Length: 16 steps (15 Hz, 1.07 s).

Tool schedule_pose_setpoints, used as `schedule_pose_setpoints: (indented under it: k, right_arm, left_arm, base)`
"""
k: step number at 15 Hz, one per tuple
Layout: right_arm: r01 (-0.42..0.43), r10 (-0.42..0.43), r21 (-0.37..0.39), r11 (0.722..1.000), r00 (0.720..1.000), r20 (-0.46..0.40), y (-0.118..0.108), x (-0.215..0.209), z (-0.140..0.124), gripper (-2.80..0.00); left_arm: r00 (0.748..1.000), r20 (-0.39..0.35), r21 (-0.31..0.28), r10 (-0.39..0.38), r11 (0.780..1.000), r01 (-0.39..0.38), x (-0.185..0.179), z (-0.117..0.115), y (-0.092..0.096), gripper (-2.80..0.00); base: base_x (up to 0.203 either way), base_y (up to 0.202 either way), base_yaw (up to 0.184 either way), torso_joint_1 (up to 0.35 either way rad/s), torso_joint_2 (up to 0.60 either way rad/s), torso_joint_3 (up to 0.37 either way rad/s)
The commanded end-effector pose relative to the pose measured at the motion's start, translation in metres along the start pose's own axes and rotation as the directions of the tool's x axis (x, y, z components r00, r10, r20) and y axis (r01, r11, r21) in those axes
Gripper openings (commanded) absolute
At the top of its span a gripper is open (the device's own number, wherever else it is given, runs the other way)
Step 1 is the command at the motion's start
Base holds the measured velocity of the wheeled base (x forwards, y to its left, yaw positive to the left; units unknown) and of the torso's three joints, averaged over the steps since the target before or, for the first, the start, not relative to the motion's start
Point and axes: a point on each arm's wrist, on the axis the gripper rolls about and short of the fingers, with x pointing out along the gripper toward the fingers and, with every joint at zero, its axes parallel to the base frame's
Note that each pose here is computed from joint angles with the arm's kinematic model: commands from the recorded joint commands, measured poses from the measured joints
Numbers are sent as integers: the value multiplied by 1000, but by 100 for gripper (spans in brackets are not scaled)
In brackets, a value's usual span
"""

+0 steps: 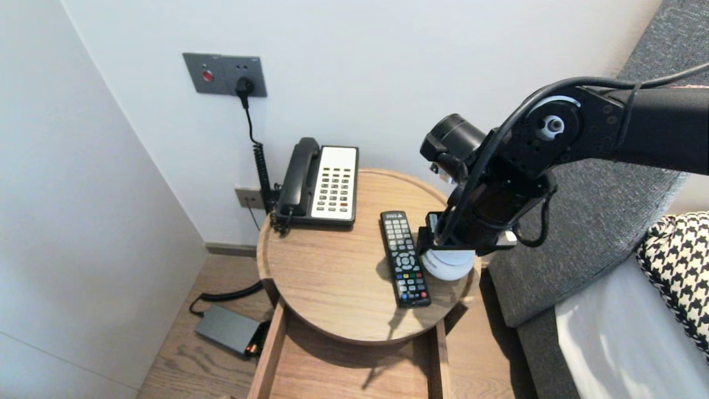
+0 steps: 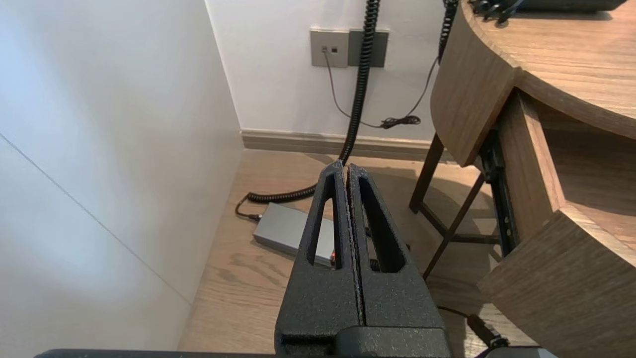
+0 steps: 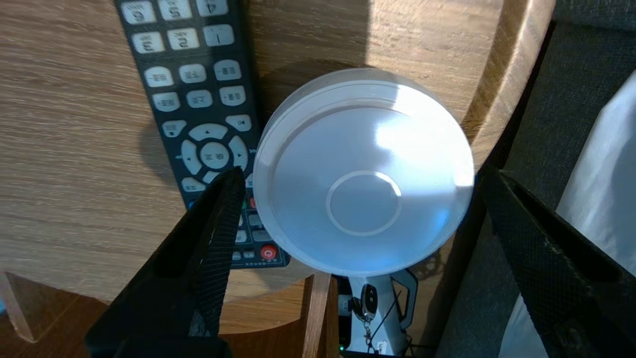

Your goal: Take the remote control out of the drawer one by one and place them on the table

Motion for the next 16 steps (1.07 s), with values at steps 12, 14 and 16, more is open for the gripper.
schedule_pose_setpoints:
  k: [12, 14, 16]
  right_arm:
    - [-149, 132, 52, 987, 959, 249, -64, -154, -38, -280]
    - [-147, 132, 50, 988, 963, 236, -73, -164, -50, -280]
    - [-138, 127, 44, 989, 971, 205, -78, -165, -63, -280]
  left_arm:
    - [1000, -11, 0, 1, 1000, -1, 1, -3, 0, -280]
    - [1000, -10, 0, 0, 1000, 0, 1, -3, 0, -280]
    - [1000, -11, 0, 0, 1000, 0, 1, -3, 0, -280]
  base:
    - [0, 0, 0, 0, 0, 0]
    - [0, 0, 0, 0, 0, 0]
    - [0, 0, 0, 0, 0, 0]
